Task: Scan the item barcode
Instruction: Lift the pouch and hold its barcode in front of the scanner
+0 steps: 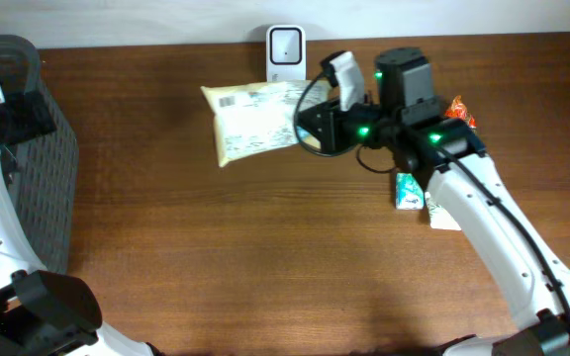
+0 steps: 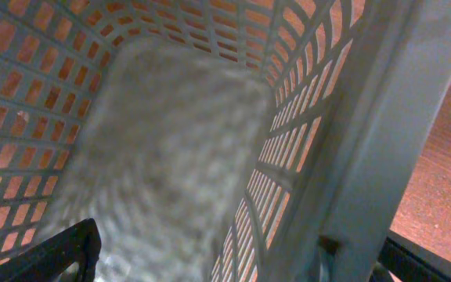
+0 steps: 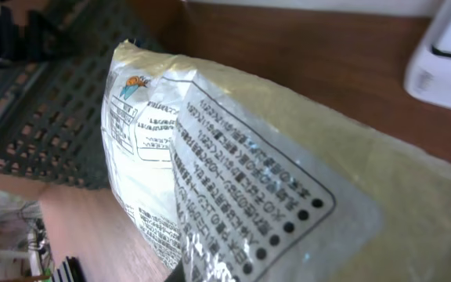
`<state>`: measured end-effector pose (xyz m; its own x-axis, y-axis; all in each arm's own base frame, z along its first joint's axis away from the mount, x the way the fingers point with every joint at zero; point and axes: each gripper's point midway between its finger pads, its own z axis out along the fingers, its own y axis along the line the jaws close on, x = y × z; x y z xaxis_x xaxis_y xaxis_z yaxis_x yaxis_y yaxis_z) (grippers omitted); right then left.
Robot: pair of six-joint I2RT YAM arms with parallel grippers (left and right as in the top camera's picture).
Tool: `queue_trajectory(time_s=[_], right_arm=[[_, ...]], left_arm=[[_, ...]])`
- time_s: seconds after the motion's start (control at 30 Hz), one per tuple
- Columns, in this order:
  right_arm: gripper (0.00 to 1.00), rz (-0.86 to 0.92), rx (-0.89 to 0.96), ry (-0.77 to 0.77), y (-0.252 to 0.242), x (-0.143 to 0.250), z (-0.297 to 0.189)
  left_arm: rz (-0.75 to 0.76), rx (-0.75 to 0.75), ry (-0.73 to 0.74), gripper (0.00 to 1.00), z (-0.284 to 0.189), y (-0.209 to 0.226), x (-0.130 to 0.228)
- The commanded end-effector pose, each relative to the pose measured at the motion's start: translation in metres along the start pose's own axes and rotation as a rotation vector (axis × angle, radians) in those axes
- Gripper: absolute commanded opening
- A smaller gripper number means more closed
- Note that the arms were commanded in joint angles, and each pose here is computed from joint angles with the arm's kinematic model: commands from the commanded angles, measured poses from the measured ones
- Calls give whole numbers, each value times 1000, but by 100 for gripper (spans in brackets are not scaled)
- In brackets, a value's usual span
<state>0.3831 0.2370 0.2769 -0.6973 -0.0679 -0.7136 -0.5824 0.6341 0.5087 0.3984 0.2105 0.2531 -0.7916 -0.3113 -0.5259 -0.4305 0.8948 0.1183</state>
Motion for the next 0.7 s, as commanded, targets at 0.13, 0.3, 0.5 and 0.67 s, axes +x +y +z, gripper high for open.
queue_trajectory(time_s=[0.13, 0.3, 0.5, 0.67], right_arm=[[4, -46, -83, 1, 13, -1, -22], [4, -12, -206, -36, 10, -10, -55], [4, 18, -50, -55, -16, -14, -55], [4, -130, 628, -152, -90, -50, -57]], left_arm=[[-11, 4, 3, 99, 1, 2, 1], [-12, 4, 3, 99, 2, 2, 1], [-11, 4, 3, 99, 2, 2, 1], [-11, 4, 3, 99, 2, 2, 1]])
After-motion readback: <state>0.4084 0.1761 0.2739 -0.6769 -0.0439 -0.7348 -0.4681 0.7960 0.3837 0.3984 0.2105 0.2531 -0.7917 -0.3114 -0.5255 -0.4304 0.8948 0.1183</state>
